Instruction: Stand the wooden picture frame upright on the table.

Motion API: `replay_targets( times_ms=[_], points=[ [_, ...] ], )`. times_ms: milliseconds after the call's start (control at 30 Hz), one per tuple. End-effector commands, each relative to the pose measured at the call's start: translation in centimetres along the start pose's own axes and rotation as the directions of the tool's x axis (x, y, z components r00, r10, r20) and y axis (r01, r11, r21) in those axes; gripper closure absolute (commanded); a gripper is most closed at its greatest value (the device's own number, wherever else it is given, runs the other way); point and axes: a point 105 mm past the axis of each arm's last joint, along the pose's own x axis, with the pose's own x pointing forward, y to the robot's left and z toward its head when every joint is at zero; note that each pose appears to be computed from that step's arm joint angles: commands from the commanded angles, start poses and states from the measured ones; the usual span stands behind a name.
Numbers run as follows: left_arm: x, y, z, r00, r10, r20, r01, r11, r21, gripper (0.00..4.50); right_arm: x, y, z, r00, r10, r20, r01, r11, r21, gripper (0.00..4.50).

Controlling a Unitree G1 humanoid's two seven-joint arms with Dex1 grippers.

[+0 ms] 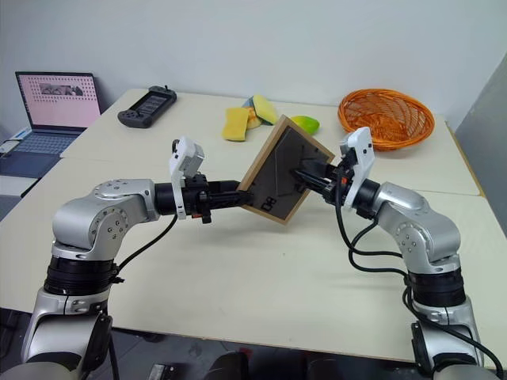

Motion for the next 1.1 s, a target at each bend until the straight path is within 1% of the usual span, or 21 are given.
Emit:
replay_targets(
  times_ms=[33,167,300,467,600,833,967,1100],
  points=[
    [-0.5,-0.7,2.1,0.997,-0.016,0.073,0.011,0.997,0.072,3.18,0.4,0.3,1.7,0.999,0.020,0.047,-0.018,0.999,-0.050,2.65],
    [-0.4,-0.1,2.0,0.997,-0.004,0.075,0.000,0.999,0.052,3.18,0.8,1.1,2.1,0.997,0.032,0.068,-0.029,0.999,-0.044,2.65],
    [-0.3,1.0,1.7,0.997,0.027,0.070,-0.029,0.999,0.026,3.18,0.8,1.7,2.2,0.996,0.027,0.082,-0.024,0.999,-0.035,2.65],
    [-0.4,2.5,1.7,0.996,0.061,0.069,-0.062,0.998,0.008,3.18,0.1,2.2,2.0,0.996,0.003,0.088,-0.001,1.000,-0.018,2.65],
    [-0.2,2.7,2.0,0.995,0.056,0.077,-0.057,0.998,0.009,3.18,-0.3,2.3,1.7,0.997,-0.017,0.078,0.018,1.000,-0.014,2.65],
    [0.5,1.6,3.1,0.995,0.002,0.102,-0.004,1.000,0.012,3.18,-0.4,0.8,1.4,0.996,-0.072,0.056,0.075,0.996,-0.038,2.65],
    [0.3,1.2,3.6,0.994,-0.006,0.112,0.006,1.000,0.004,3.18,-1.5,-0.8,-0.4,0.993,-0.117,-0.014,0.116,0.990,-0.075,2.65],
    [0.1,1.0,3.9,0.993,-0.007,0.117,0.008,1.000,-0.009,3.18,-2.7,-2.2,-1.4,0.986,-0.155,-0.063,0.146,0.981,-0.129,2.65]
  ],
)
